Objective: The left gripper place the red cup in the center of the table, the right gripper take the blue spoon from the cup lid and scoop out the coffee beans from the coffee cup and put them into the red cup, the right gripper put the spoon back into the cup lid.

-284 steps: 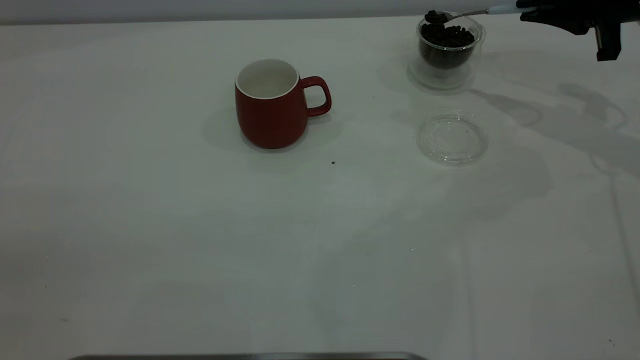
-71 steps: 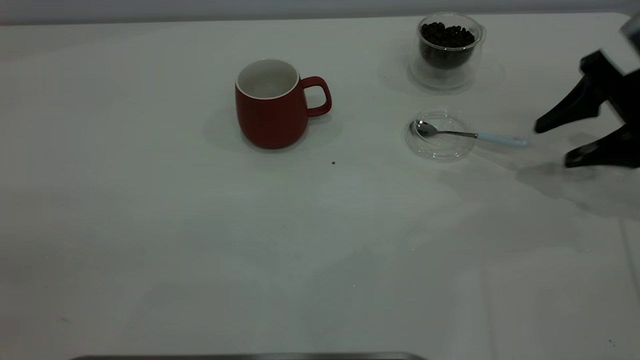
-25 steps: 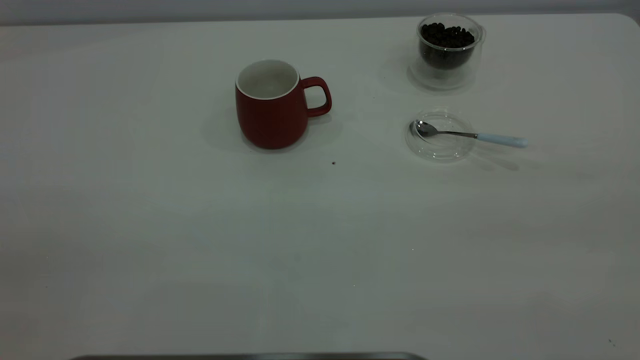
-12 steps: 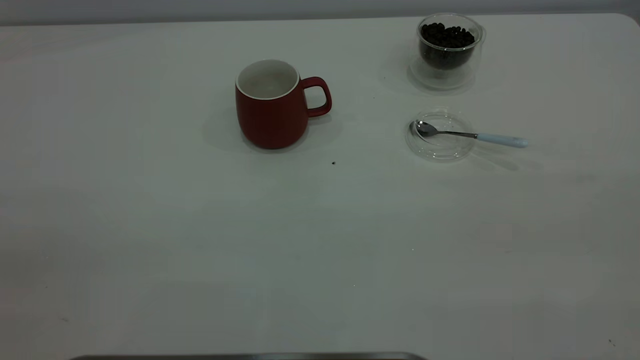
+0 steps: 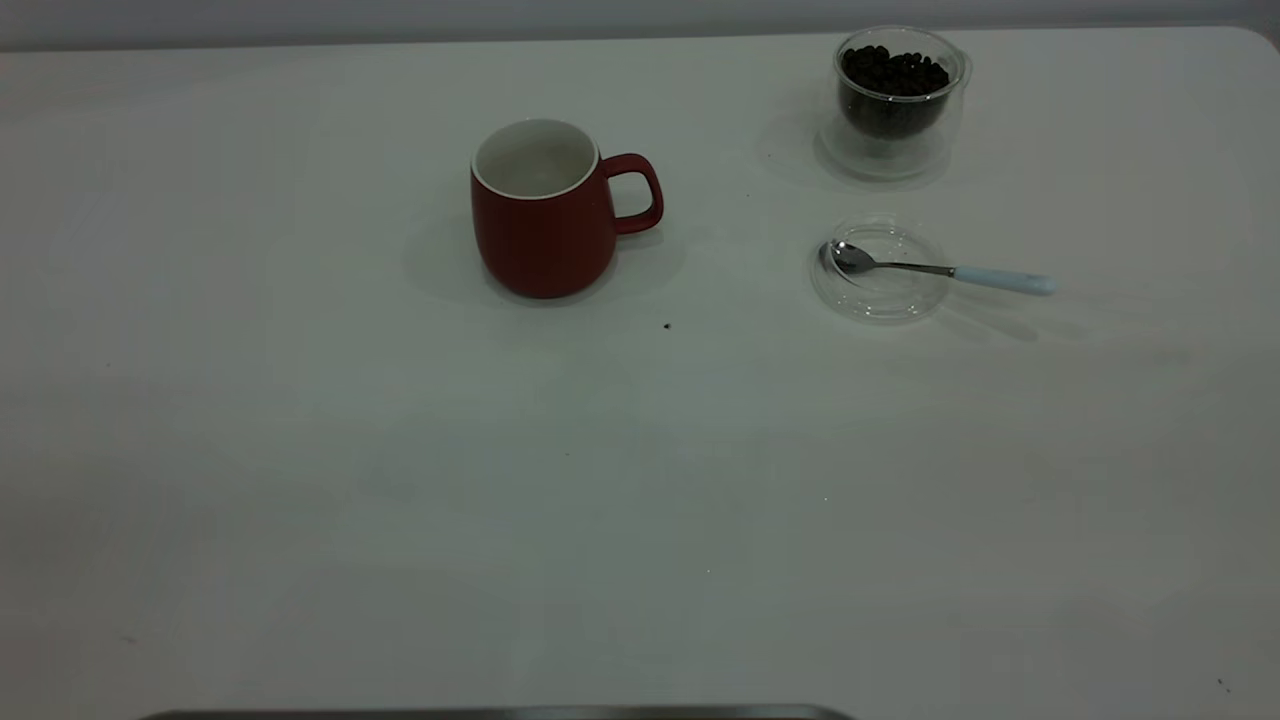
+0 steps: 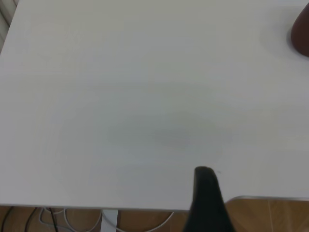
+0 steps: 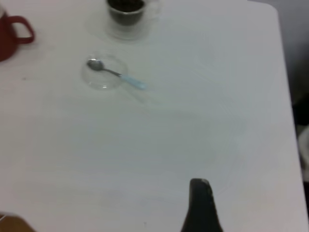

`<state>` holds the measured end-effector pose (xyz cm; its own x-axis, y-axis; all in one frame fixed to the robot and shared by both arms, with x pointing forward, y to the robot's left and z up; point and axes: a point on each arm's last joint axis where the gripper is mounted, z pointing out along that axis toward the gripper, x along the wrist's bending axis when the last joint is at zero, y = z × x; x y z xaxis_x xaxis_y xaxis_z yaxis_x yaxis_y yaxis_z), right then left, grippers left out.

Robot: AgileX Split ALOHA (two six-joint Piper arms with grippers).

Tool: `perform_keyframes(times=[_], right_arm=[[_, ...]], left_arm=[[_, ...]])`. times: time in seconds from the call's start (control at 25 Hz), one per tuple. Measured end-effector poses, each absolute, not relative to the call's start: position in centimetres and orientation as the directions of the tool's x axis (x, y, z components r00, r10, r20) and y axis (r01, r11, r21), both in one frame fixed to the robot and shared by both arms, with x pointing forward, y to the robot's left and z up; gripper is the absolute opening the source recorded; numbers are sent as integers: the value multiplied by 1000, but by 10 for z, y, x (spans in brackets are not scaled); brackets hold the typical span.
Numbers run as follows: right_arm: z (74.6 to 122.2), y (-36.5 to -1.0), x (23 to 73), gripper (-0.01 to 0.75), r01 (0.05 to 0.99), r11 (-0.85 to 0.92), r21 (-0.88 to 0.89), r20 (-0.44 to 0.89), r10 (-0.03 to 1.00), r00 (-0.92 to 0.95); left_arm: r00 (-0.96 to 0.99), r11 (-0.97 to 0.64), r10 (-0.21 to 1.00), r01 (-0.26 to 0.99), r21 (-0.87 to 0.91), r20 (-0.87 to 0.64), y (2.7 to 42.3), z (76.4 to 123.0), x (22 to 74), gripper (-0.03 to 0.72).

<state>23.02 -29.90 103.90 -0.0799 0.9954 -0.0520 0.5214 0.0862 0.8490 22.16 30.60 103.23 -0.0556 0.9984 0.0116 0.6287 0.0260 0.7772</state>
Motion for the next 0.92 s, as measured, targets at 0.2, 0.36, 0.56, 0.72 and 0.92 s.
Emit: perform_keyframes(times=[0.2,0.36,0.56,0.72,0.92], right_arm=[[1038,-305,231,588,526,19,851,-31,999,14],[1038,-306,231,584,525,10,851,-27,999,25],[1038,-306,231,573,525,9,851,-26,999,25],[1038,-306,231,573,526,9,850,-26,999,25],[1038,-306,231,573,526,9,850,-26,999,25]], left_arm=[[-56,26,998,629,777,12,306,1032,222,586],[-56,26,998,629,777,12,306,1032,222,586],[-56,26,998,629,777,12,306,1032,222,586],[-54,24,998,629,777,13,306,1032,222,586],[-55,25,998,629,777,12,306,1032,222,586]])
